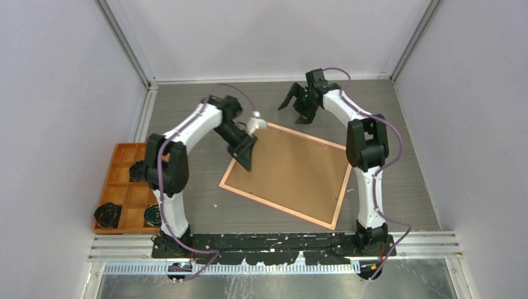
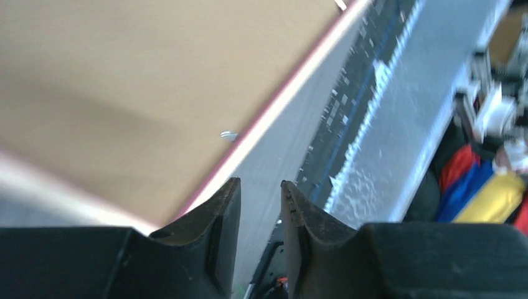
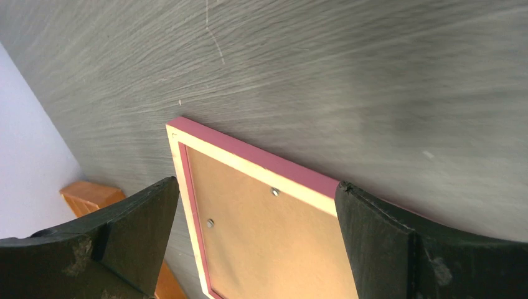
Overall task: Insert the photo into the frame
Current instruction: Adjust the photo frame at the center of the board, then install the photo frame at the center of the board.
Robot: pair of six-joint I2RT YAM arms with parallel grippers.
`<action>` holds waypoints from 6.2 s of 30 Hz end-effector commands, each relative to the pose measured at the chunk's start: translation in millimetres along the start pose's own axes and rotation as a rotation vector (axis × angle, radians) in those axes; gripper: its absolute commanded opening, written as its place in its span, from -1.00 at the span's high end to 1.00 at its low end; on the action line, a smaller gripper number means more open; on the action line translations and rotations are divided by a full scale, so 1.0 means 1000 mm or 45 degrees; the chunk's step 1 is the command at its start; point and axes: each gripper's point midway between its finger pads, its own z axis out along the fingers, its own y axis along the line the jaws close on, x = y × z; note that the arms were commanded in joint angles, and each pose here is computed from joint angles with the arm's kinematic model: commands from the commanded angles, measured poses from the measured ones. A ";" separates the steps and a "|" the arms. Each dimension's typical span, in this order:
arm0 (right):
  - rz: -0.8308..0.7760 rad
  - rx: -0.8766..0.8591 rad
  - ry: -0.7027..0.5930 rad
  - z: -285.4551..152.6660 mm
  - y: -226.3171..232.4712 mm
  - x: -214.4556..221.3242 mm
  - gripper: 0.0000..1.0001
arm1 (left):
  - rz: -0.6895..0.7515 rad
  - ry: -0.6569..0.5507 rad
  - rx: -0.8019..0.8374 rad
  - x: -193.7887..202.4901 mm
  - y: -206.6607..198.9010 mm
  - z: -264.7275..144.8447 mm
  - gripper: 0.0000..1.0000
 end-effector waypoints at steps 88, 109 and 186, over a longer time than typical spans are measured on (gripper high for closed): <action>0.035 -0.309 0.021 0.009 0.097 0.196 -0.37 | -0.748 -0.311 0.004 0.043 0.135 0.006 0.81; 0.081 -0.306 0.118 0.025 0.092 0.232 -0.31 | -0.742 -0.320 -0.033 0.043 0.137 0.004 0.82; -0.178 -0.346 0.537 0.032 0.104 0.298 -0.31 | -0.722 -0.317 -0.060 0.041 0.137 0.003 0.83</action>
